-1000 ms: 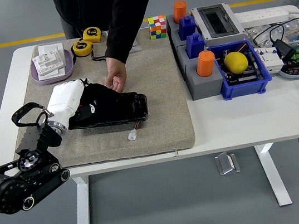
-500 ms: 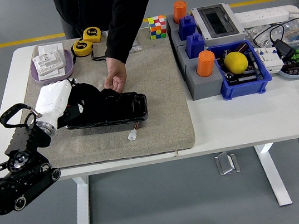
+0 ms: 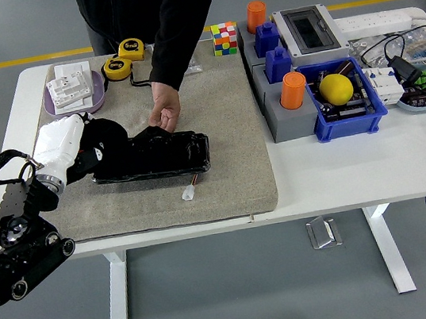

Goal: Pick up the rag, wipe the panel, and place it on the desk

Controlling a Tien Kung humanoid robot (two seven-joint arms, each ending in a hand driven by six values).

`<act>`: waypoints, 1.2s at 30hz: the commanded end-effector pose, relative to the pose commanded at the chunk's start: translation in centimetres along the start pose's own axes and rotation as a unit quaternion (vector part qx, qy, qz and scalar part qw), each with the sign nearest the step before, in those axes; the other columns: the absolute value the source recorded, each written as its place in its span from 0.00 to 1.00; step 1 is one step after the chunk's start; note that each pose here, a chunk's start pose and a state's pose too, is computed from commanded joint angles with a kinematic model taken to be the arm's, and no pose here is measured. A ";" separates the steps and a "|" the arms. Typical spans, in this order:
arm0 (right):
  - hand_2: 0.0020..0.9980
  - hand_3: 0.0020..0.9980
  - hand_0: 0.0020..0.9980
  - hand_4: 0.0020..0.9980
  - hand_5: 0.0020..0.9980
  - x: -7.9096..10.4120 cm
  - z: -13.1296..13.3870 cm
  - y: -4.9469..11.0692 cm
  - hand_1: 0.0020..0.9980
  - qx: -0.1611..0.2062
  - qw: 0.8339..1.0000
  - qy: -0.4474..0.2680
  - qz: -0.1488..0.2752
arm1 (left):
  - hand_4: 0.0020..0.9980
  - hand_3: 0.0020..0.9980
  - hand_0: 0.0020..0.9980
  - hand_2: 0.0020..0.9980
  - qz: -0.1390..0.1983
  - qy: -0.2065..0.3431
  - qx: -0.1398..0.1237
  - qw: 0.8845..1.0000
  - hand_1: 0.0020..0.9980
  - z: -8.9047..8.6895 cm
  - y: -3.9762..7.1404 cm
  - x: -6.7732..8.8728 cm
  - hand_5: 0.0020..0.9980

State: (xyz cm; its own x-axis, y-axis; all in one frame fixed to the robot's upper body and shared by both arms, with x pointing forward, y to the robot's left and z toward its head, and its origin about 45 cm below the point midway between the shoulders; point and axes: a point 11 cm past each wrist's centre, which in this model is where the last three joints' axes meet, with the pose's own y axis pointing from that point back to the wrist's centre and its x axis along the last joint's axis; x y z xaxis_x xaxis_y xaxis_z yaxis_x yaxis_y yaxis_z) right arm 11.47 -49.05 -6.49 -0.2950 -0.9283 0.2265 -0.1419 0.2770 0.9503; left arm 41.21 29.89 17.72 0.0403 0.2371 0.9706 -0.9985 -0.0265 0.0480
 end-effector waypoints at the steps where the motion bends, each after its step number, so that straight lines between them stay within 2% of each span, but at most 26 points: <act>1: 0.70 0.61 0.77 1.00 0.56 0.0 0.0 0.0 0.58 0.000 1.000 0.000 0.000 | 0.10 0.45 0.20 0.51 0.000 0.000 0.001 1.000 0.15 -0.1 0.0 0.0 0.00; 9: 0.70 0.61 0.77 1.00 0.56 -0.2 0.1 0.0 0.58 0.000 1.000 -0.001 -0.001 | 0.10 0.45 0.20 0.52 0.000 -0.001 0.010 1.000 0.15 -0.9 0.2 0.0 0.00; 14: 0.70 0.61 0.77 1.00 0.56 -0.1 0.1 0.0 0.58 0.001 1.000 -0.001 0.000 | 0.11 0.46 0.20 0.52 -0.006 0.001 0.010 1.000 0.16 -0.8 0.3 -0.4 0.00; 21: 0.70 0.61 0.77 1.00 0.56 -0.1 0.0 0.0 0.58 0.001 1.000 0.000 0.000 | 0.11 0.46 0.20 0.52 -0.013 0.005 -0.008 1.000 0.16 1.0 0.3 -1.0 0.00; 30: 0.70 0.61 0.77 1.00 0.56 0.2 -0.1 0.0 0.58 0.001 1.000 0.004 0.001 | 0.11 0.46 0.20 0.52 -0.027 0.015 -0.036 0.999 0.16 4.3 0.3 -2.2 0.00; 36: 0.70 0.61 0.77 1.00 0.56 0.4 -0.2 0.1 0.58 0.002 1.000 0.005 0.003 | 0.11 0.47 0.20 0.53 -0.037 0.017 -0.047 0.998 0.16 5.3 0.6 -2.9 0.00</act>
State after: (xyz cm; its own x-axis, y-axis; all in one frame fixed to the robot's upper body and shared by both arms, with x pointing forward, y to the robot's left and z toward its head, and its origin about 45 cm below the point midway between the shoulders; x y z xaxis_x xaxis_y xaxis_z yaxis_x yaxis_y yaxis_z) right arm 11.55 -49.47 -6.26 -0.2855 -0.9294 0.2339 -0.1443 0.2829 0.9482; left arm 40.70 24.01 16.19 0.1145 0.2688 0.9564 -0.9920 0.0825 0.0956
